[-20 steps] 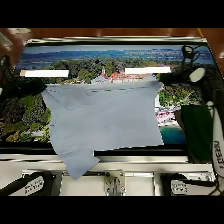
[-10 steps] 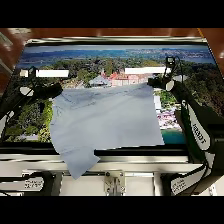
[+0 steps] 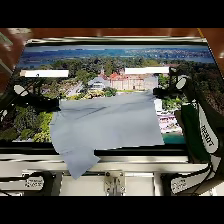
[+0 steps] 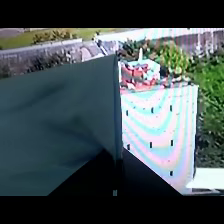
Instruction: Fold the shirts.
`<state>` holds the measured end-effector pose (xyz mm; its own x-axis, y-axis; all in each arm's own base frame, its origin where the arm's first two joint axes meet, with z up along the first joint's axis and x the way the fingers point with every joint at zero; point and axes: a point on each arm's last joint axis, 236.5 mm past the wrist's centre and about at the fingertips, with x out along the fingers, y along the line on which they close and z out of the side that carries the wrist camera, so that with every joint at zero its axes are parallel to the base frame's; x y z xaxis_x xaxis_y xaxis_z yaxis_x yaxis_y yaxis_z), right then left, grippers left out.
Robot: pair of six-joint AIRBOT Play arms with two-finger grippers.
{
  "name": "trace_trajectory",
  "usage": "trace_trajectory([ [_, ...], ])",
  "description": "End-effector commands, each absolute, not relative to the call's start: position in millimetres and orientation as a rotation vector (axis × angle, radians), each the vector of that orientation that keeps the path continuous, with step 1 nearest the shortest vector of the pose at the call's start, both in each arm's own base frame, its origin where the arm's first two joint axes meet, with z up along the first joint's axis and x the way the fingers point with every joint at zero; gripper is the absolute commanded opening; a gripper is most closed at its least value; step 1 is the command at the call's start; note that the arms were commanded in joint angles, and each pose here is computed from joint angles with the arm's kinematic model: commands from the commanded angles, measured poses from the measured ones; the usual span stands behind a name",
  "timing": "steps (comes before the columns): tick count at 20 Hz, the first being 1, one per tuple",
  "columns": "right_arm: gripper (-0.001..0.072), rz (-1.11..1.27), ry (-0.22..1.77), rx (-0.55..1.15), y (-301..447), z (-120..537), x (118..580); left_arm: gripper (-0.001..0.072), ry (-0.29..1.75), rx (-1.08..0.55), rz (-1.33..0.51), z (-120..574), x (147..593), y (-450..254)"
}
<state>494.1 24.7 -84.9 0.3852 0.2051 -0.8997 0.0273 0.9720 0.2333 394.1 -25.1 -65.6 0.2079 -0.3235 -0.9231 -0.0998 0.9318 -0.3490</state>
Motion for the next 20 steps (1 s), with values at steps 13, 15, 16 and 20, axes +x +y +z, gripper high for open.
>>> trace_trajectory([
  [13,0.0521,0.176,1.309,0.268,27,-66,453,0.0652,1.704,-0.421,-0.079,-57,323,-13],
  [15,0.052,0.154,1.312,0.239,-2,-35,435,0.0503,1.712,-0.436,-0.077,-33,305,-4],
  [16,0.052,0.111,1.392,0.211,-28,-31,409,0.049,1.727,-0.439,-0.084,-25,290,-3],
  [20,0.0519,0.056,1.626,0.476,-81,-29,318,0.0611,1.836,-0.495,-0.081,-47,196,-17],
])
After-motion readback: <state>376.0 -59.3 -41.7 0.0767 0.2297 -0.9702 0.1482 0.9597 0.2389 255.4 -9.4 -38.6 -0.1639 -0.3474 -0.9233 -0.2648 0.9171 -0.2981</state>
